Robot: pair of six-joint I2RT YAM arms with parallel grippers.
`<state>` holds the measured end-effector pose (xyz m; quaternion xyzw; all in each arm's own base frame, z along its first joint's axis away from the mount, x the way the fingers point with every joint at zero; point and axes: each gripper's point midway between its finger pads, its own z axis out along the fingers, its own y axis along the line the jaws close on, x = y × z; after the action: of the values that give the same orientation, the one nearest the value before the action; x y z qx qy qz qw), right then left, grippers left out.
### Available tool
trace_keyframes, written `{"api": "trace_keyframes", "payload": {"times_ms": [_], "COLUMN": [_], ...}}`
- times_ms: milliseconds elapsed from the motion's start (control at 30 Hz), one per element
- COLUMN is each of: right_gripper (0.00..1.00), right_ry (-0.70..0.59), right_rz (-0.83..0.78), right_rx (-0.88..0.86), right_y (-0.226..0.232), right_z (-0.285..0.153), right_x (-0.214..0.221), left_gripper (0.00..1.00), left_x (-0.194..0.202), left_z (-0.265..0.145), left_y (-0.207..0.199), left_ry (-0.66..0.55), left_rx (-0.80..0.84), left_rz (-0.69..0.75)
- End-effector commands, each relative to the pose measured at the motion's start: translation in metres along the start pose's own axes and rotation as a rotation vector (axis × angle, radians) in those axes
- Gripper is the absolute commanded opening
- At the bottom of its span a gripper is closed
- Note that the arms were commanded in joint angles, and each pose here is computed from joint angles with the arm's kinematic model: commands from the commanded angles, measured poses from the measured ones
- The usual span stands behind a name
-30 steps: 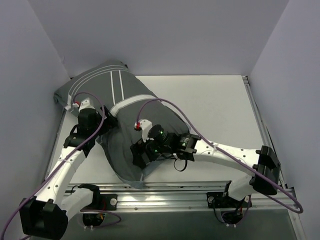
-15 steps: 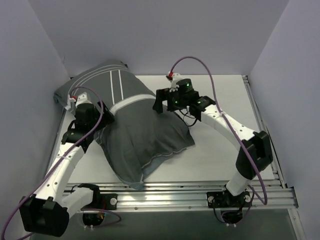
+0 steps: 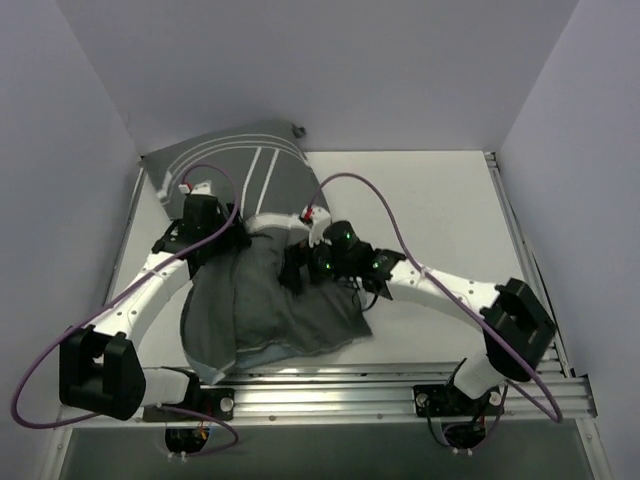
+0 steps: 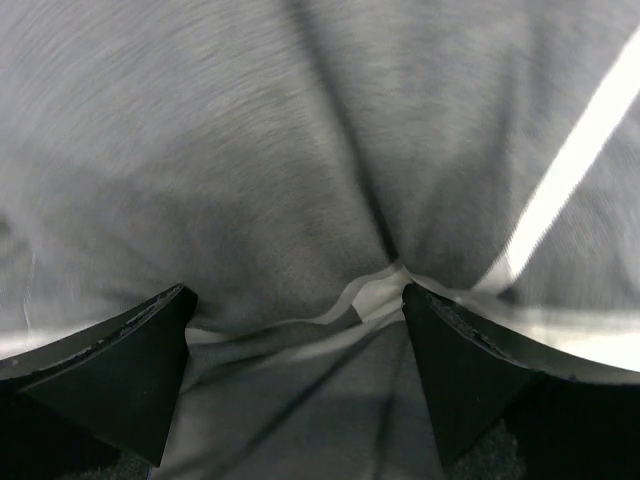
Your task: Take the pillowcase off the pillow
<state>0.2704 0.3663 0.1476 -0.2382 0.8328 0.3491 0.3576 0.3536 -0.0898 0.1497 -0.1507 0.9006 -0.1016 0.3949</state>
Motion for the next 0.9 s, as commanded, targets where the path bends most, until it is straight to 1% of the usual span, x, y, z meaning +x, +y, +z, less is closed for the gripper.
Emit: {"api": "trace_keyframes", "payload": {"times_ms": [0, 33, 100, 133, 167, 200, 267, 300, 333, 367, 400, 433, 500, 567, 600, 633, 767, 800, 833, 867], "right_gripper": [0.9, 0.9, 0.9, 0.9, 0.9, 0.9, 0.9, 0.91, 0.92, 0.94, 0.95, 0.96, 0.99, 1.0, 1.0, 1.0, 1.0, 1.0, 1.0, 1.0], "right_ry": [0.132, 0.113, 0.06, 0.058, 0.002, -0.04, -0.085, -0.149, -0.184, -0.229, -0.299, -0.296, -0.385, -0.421, -0.474, -0.466, -0.457, -0.429, -0.414, -0.424], "right_rz": [0.05, 0.07, 0.082, 0.093, 0.099, 0.102, 0.117, 0.136, 0.147, 0.16, 0.182, 0.202, 0.25, 0.306, 0.347, 0.38, 0.479, 0.5, 0.516, 0.554], "right_rx": [-0.227, -0.201, -0.18, -0.12, -0.023, 0.007, 0.072, 0.092, 0.112, 0.143, 0.183, 0.237, 0.345, 0.445, 0.509, 0.587, 0.754, 0.768, 0.706, 0.711], "right_y": [0.088, 0.087, 0.085, 0.074, 0.054, 0.048, 0.032, 0.022, 0.014, 0.005, -0.009, -0.023, -0.045, -0.07, -0.082, -0.1, -0.146, -0.156, -0.154, -0.167], "right_z": [-0.04, -0.044, -0.062, -0.067, -0.07, -0.082, -0.095, -0.109, -0.117, -0.125, -0.141, -0.149, -0.174, -0.193, -0.208, -0.218, -0.24, -0.237, -0.228, -0.231], "right_x": [0.055, 0.054, 0.046, 0.047, 0.036, 0.024, 0.01, -0.008, -0.017, -0.027, -0.044, -0.042, -0.056, -0.056, -0.058, -0.048, -0.022, -0.008, -0.006, -0.002], "left_gripper": [0.94, 0.94, 0.94, 0.94, 0.94, 0.94, 0.94, 0.94, 0.94, 0.94, 0.94, 0.94, 0.94, 0.94, 0.94, 0.94, 0.94, 0.94, 0.94, 0.94], "left_x": [0.046, 0.059, 0.075, 0.082, 0.082, 0.08, 0.067, 0.058, 0.044, 0.036, 0.03, 0.024, 0.012, 0.006, 0.005, 0.006, 0.008, 0.01, 0.012, 0.014], "left_z": [-0.002, -0.004, -0.007, -0.009, -0.01, -0.011, -0.017, -0.021, -0.03, -0.035, -0.04, -0.048, -0.058, -0.067, -0.07, -0.073, -0.082, -0.084, -0.081, -0.079], "left_y": [-0.086, -0.103, -0.115, -0.122, -0.122, -0.12, -0.113, -0.109, -0.106, -0.105, -0.105, -0.104, -0.105, -0.107, -0.107, -0.107, -0.118, -0.123, -0.127, -0.129], "left_ry": [0.143, 0.162, 0.189, 0.193, 0.189, 0.181, 0.129, 0.093, 0.041, 0.016, -0.004, -0.025, -0.061, -0.068, -0.067, -0.06, -0.036, -0.027, -0.018, -0.007], "left_rx": [0.281, 0.323, 0.36, 0.377, 0.373, 0.363, 0.326, 0.306, 0.288, 0.283, 0.283, 0.288, 0.289, 0.294, 0.3, 0.306, 0.376, 0.411, 0.427, 0.438], "left_rz": [0.059, 0.075, 0.058, 0.065, 0.059, 0.053, 0.055, 0.066, 0.063, 0.064, 0.066, 0.063, 0.076, 0.091, 0.108, 0.12, 0.171, 0.208, 0.225, 0.243]}}
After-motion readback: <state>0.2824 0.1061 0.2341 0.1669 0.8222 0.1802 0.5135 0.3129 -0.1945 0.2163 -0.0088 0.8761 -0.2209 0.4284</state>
